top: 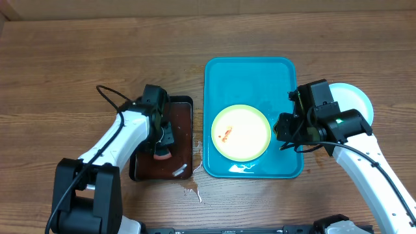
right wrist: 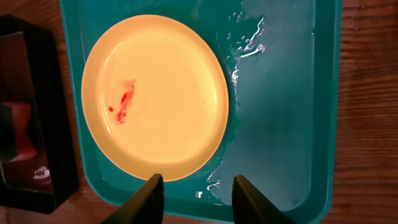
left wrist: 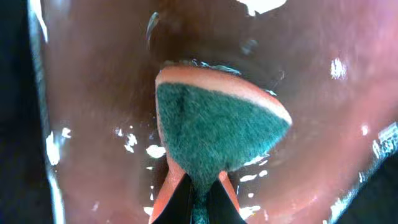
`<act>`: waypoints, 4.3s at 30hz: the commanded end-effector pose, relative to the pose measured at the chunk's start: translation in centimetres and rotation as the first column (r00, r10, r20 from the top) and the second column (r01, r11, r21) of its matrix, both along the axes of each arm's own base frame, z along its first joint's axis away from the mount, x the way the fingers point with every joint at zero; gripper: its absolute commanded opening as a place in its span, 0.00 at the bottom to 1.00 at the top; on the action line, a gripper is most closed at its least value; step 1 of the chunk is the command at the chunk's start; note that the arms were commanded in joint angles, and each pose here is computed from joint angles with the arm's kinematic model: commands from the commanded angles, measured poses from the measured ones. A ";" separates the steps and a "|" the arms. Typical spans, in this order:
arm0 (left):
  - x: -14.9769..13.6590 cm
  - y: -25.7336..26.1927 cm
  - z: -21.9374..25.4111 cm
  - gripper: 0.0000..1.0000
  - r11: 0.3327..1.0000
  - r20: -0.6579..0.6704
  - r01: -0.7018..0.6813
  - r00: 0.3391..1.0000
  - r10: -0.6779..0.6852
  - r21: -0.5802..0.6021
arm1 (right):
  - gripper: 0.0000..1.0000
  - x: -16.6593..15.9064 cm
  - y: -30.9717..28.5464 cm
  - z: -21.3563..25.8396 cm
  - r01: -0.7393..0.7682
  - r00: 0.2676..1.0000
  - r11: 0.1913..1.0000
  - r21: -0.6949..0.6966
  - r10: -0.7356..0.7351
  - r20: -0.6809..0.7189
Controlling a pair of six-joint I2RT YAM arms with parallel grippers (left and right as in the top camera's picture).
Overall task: Clean dirty plates on tray and stack at the side
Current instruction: 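Grasp the sponge in the black tray with the left gripper and wet it, then scrub the yellow plate with the sponge while the right gripper holds its rim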
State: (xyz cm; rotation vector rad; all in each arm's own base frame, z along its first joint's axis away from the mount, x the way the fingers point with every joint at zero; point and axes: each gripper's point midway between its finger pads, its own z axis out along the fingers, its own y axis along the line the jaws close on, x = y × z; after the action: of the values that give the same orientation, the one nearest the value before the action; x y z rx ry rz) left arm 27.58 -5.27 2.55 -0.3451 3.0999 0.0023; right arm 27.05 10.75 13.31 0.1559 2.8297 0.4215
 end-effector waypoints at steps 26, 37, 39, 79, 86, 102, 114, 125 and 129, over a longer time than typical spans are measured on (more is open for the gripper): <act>4.5 -0.6 8.6 0.04 0.998 0.108 0.061 0.992 -0.060 -0.006 | 0.40 1.2 -2.1 -4.1 0.081 0.991 0.985 -0.153 -0.097 -0.097; 5.5 -1.4 12.8 0.04 0.996 0.154 0.093 0.984 -0.091 -0.003 | 0.45 3.1 0.7 -6.6 -0.050 0.993 0.998 -0.047 0.045 -0.110; 5.6 -1.7 13.6 0.04 0.995 0.165 0.103 0.981 -0.103 0.009 | 0.46 3.3 0.8 -6.8 -0.050 0.993 0.998 -0.048 0.045 -0.109; 6.0 -23.5 0.6 0.04 0.921 0.064 0.237 0.971 -0.229 -0.308 | 0.04 2.2 0.3 -13.3 -0.061 0.968 0.994 -0.088 0.037 -0.248; 5.5 -21.4 -1.5 0.04 0.954 0.005 0.219 0.975 -0.223 -0.206 | 0.04 1.9 0.3 -13.4 -0.062 0.965 0.994 -0.091 0.037 -0.259; 5.7 -17.4 -1.6 0.04 0.951 -0.011 0.308 0.951 -0.308 0.007 | 0.04 2.0 0.3 -13.4 -0.062 0.965 0.994 -0.091 0.037 -0.259; 3.2 -28.1 0.8 0.04 0.778 0.051 0.370 0.914 -0.402 -0.508 | 0.04 1.8 0.2 -13.4 -0.063 0.964 0.994 -0.092 0.036 -0.264; 2.7 -19.8 -1.6 0.04 0.947 -0.099 0.296 0.946 -0.309 -0.124 | 0.04 1.6 0.2 -13.4 -0.064 0.961 0.994 -0.094 0.036 -0.273; 3.3 -16.9 -1.6 0.04 0.956 -0.097 0.292 0.953 -0.288 0.038 | 0.04 1.6 0.2 -13.4 -0.064 0.961 0.994 -0.094 0.036 -0.273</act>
State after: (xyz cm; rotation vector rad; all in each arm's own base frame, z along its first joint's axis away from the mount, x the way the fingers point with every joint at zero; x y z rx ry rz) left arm 29.09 -25.25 1.43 0.1766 3.2765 -0.1809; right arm 29.10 11.83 0.64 0.1233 3.1001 0.3607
